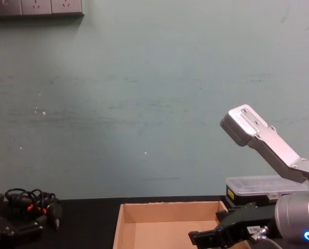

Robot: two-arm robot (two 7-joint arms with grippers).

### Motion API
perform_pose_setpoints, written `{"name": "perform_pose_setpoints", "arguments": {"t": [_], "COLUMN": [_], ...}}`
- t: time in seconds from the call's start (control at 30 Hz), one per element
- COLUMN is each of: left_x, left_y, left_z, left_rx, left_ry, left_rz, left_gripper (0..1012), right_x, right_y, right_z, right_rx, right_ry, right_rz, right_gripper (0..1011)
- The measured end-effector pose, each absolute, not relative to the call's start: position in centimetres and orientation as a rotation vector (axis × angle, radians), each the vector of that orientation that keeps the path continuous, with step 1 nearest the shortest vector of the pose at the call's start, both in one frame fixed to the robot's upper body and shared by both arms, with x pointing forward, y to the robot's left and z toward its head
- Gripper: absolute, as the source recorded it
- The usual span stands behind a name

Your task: Use one hand to pick up the angle iron from the table and place it into the box.

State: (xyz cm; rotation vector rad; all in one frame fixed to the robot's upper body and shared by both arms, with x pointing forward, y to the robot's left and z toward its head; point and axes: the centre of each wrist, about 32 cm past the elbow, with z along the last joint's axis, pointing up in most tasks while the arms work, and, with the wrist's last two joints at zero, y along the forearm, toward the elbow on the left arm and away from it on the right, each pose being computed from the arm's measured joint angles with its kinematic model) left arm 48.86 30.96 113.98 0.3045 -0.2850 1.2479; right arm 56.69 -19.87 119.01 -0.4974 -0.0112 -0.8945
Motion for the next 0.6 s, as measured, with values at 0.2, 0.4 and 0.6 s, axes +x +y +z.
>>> {"name": "perform_pose_setpoints", "arguments": {"t": [0.2, 0.4, 0.6], "left_x": [48.9, 48.9, 48.9], "left_y": [31.0, 31.0, 31.0], "left_z": [114.0, 114.0, 114.0], "left_rx": [0.304, 0.304, 0.304], "left_ry": [-0.285, -0.285, -0.285], "left_rz": [1.248, 1.248, 1.248], "left_gripper": [1011, 1011, 1011], "right_x": [56.4, 55.4, 53.9], "right_y": [-20.1, -20.9, -22.2], "right_z": [119.2, 120.0, 121.2], "right_rx": [-0.47, -0.425, -0.369], "right_ry": [-0.01, -0.02, -0.035], "right_rz": [-0.899, -0.891, -0.881], "right_gripper": [990, 1003, 1003]}}
